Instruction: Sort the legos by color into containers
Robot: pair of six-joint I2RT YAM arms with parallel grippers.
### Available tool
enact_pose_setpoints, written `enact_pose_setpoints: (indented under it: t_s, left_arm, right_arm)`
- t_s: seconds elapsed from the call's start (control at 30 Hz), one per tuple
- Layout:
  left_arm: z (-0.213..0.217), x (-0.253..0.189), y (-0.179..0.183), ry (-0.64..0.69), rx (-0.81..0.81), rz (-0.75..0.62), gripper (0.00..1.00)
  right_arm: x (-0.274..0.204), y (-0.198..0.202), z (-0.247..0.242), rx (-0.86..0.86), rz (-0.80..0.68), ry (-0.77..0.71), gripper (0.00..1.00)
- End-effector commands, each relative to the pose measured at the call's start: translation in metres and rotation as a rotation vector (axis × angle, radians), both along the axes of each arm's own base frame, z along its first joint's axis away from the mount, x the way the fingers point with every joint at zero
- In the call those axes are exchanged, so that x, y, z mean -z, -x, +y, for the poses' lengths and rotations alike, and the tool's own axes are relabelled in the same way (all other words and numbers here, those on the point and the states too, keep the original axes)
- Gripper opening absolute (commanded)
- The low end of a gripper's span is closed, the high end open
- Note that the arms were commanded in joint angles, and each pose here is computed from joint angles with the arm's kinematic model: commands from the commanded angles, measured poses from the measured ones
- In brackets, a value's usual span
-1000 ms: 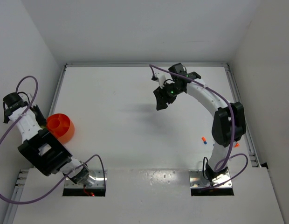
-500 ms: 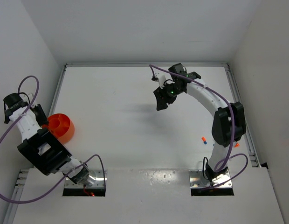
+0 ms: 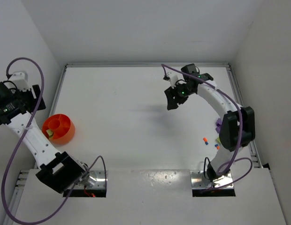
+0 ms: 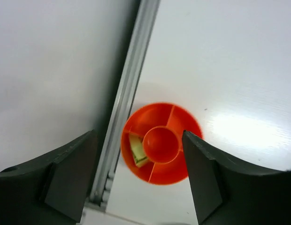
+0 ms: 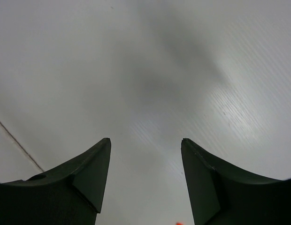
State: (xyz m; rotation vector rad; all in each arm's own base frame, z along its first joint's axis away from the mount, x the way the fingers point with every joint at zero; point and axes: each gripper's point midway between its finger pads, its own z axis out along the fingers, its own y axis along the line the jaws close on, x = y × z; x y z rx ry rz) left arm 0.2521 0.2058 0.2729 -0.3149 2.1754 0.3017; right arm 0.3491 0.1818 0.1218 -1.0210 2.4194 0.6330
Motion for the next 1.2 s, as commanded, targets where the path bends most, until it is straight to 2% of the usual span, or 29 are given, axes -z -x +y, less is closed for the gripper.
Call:
enact_pose_setpoints:
  t_s: [0.0, 0.17, 0.3, 0.47, 0.57, 0.7, 0.83, 0.93, 1.03, 1.13, 1.17]
  left_arm:
    - [-0.057, -0.028, -0.022, 0.03, 0.316, -0.086, 0.79]
    - [-0.135, -0.018, -0.059, 0.086, 0.579, -0.053, 0.79]
    - [-0.188, 0.0, -0.083, 0.103, 0.701, -0.015, 0.79]
    - [-0.262, 0.03, -0.106, 0.149, 0.879, 0.056, 0.79]
    - [-0.291, 0.038, -0.118, 0.184, 0.911, 0.055, 0.79]
    - [-0.306, 0.039, -0.138, 0.148, 0.862, 0.028, 0.8]
    - [-0.308, 0.019, -0.153, 0.108, 0.811, -0.02, 0.91]
    - [-0.305, 0.003, -0.166, 0.098, 0.774, -0.038, 1.0]
    - [-0.295, 0.007, -0.178, 0.089, 0.724, -0.017, 1.0]
    - [-0.286, 0.026, -0.189, 0.15, 0.676, 0.024, 1.0]
    - [-0.29, 0.03, -0.188, 0.189, 0.71, 0.03, 1.0]
  right_arm:
    - [-0.014, 0.001, -0.04, 0.082, -0.071, 0.066, 0.62]
    - [-0.001, 0.033, -0.114, 0.185, -0.046, 0.216, 0.63]
    - [0.008, 0.077, -0.157, 0.206, -0.02, 0.303, 0.67]
    - [0.008, 0.129, -0.2, 0.162, -0.005, 0.411, 0.59]
    - [0.016, 0.148, -0.223, 0.174, 0.037, 0.482, 0.59]
    - [0.011, 0.136, -0.231, 0.217, 0.051, 0.454, 0.58]
    - [0.007, 0.121, -0.226, 0.186, 0.036, 0.397, 0.58]
    - [0.019, 0.134, -0.231, 0.118, 0.04, 0.434, 0.57]
    - [0.03, 0.151, -0.236, 0.094, 0.079, 0.466, 0.56]
    - [0.035, 0.166, -0.236, 0.095, 0.168, 0.468, 0.56]
    - [0.037, 0.17, -0.237, 0.1, 0.198, 0.477, 0.56]
